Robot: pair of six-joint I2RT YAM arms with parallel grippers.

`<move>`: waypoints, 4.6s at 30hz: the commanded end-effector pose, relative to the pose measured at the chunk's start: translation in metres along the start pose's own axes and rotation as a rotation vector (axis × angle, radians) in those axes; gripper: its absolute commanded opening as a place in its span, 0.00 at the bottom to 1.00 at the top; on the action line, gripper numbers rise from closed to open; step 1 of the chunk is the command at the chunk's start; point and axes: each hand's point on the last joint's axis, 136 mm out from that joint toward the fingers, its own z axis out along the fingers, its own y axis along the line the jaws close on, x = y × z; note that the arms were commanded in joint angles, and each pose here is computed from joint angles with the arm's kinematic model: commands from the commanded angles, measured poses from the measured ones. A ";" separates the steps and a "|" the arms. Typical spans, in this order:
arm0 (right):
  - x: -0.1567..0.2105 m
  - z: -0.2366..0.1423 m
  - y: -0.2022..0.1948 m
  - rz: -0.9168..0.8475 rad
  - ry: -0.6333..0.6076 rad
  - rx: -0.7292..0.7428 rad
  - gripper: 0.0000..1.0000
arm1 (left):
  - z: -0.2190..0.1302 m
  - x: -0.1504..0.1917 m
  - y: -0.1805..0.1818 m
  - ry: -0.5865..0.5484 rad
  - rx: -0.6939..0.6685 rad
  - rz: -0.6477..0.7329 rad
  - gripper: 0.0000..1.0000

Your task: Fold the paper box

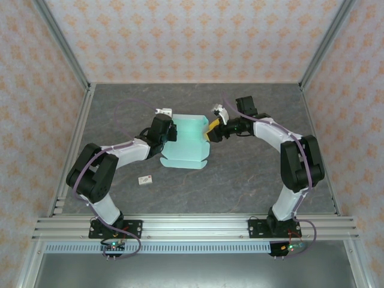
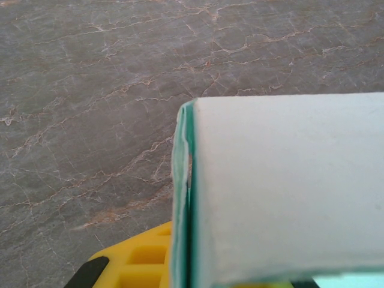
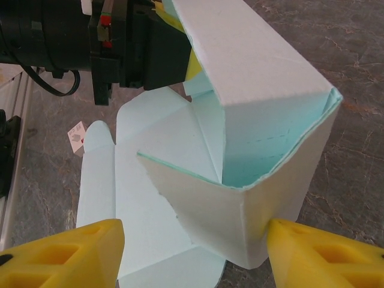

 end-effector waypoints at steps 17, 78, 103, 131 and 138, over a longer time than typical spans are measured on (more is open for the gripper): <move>-0.020 0.011 -0.022 -0.037 -0.021 0.076 0.47 | -0.012 -0.024 -0.003 -0.054 0.016 -0.025 0.00; -0.035 0.017 -0.065 0.121 -0.124 1.203 0.18 | -0.015 -0.025 -0.005 -0.043 0.000 -0.055 0.00; -0.029 0.012 -0.078 0.152 -0.121 1.314 0.14 | -0.013 -0.024 -0.004 -0.039 -0.010 -0.062 0.00; -0.043 0.031 -0.026 0.250 -0.147 0.909 0.68 | -0.012 -0.021 0.001 -0.011 -0.046 -0.050 0.00; -0.050 -0.007 0.010 0.249 -0.170 0.861 0.71 | -0.020 -0.012 0.007 0.099 -0.087 -0.004 0.00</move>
